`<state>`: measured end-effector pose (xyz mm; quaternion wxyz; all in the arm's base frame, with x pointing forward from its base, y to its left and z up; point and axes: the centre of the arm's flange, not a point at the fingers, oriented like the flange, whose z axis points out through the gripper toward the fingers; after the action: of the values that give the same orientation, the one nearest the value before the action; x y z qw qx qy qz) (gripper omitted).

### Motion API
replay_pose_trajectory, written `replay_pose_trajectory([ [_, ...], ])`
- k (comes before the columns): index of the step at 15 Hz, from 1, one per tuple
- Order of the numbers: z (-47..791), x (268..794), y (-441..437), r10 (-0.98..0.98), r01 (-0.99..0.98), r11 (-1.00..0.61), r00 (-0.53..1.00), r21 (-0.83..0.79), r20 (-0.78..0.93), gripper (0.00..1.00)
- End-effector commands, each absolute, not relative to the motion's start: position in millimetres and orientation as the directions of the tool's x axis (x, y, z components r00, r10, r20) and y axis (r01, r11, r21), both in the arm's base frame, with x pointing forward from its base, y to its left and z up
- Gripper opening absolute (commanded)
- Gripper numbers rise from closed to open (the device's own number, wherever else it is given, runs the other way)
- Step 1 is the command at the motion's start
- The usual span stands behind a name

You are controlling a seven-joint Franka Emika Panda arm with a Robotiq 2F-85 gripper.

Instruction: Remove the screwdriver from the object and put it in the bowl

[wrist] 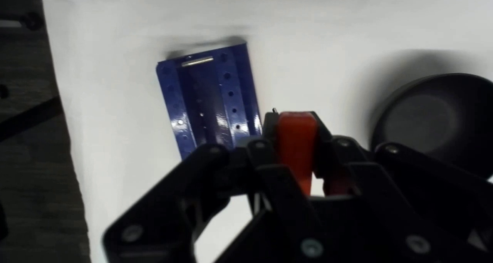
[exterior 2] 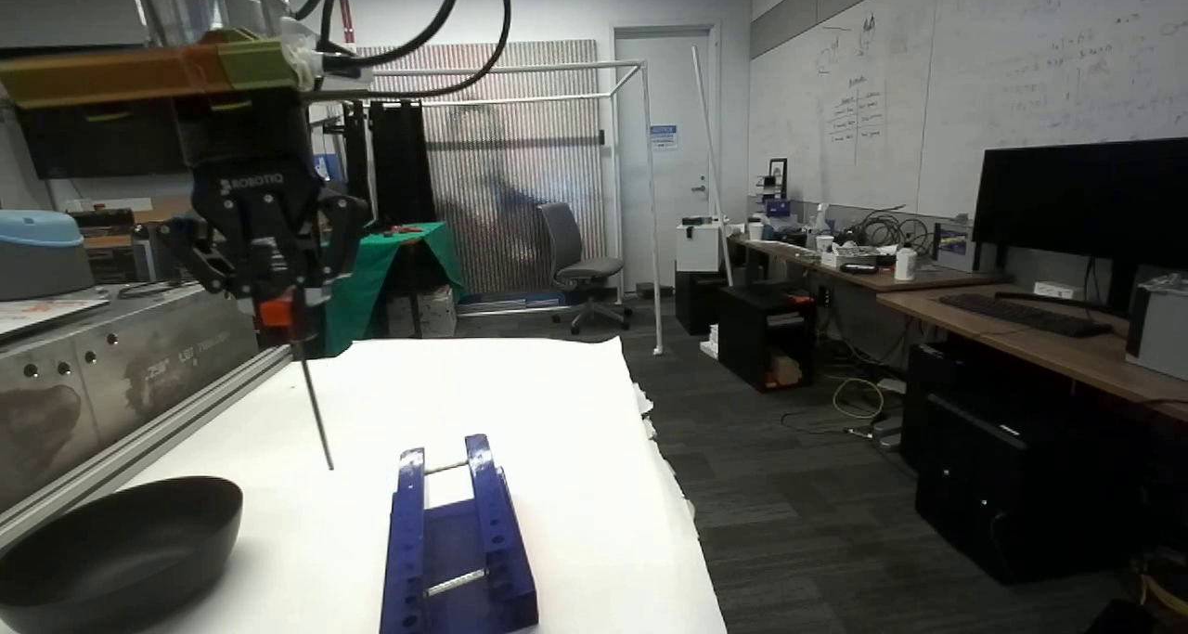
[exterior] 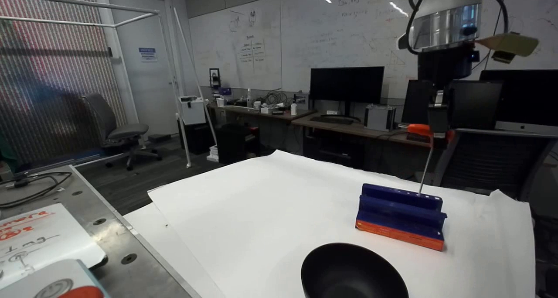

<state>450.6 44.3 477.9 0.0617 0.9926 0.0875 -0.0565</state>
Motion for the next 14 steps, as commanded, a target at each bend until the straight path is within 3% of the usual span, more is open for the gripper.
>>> replay_pose_trajectory([
  [1, 476, 447, 47, 0.277, 0.272, -0.960, 0.955, -0.061, -0.106, 0.07],
  [8, 404, 466, 71, 0.308, 0.254, -0.897, 0.946, -0.363, -0.100, 0.07],
  [14, 341, 480, 114, 0.307, 0.269, -0.897, 0.950, -0.350, -0.057, 0.07],
])
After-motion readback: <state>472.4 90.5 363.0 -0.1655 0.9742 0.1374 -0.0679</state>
